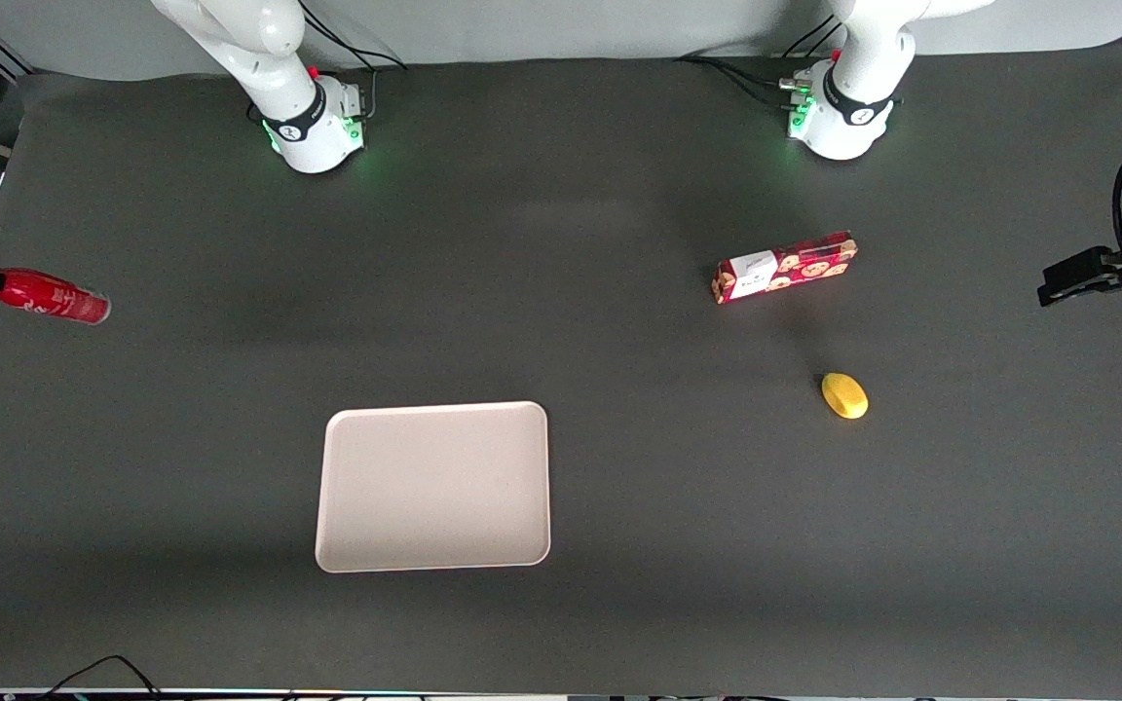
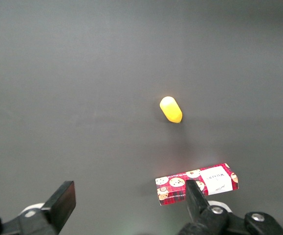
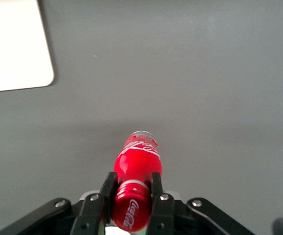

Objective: Place coke bottle on tray
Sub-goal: 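Lift the bottle and carry it toward the white tray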

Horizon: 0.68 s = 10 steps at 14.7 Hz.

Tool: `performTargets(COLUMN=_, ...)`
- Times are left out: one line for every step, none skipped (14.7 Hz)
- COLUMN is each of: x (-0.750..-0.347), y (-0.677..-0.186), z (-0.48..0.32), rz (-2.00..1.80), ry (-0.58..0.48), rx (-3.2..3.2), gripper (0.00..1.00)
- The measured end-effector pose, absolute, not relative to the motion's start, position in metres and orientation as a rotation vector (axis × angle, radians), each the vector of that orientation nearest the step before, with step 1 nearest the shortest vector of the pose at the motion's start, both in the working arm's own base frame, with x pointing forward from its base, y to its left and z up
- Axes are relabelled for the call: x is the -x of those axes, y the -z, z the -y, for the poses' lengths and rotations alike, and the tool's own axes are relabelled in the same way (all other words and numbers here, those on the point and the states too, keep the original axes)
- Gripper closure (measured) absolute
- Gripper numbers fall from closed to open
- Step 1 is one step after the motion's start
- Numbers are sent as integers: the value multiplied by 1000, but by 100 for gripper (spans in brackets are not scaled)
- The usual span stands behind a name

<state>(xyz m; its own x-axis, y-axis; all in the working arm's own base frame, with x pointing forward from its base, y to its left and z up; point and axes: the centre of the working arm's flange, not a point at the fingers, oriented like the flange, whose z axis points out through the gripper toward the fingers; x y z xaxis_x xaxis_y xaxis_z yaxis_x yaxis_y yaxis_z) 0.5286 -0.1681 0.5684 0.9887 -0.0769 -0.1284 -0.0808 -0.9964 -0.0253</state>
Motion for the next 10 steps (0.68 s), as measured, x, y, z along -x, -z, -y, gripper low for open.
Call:
performTargets(x=-537, y=-569, z=142, rz=-134, ry=-197, rx=3109, gripper=68)
performTargets(x=-545, y=-571, z=114, rz=-144, ry=-190, rx=3116, gripper=68)
performTargets(x=-552, y=-573, z=86, rz=-149, ry=-178, rx=3122, gripper=68)
performTargets(x=-558, y=-575, z=60, rz=-164, ry=-158, rx=3125, gripper=68)
performTargets(x=-563, y=-577, z=38, rz=-187, ry=-145, rx=3123, gripper=68)
performTargets(x=-568, y=-578, z=18, rz=-212, ry=-137, rx=3118, gripper=68)
performTargets(x=-573, y=-577, z=-2, rz=-233, ry=-130, rx=3107, gripper=68)
performTargets(x=-579, y=-575, z=-21, rz=-256, ry=-111, rx=3094, gripper=68)
performTargets(x=-586, y=-570, z=-39, rz=-271, ry=-88, rx=3088, gripper=68)
performTargets(x=-593, y=-563, z=-55, rz=-282, ry=-61, rx=3089, gripper=68)
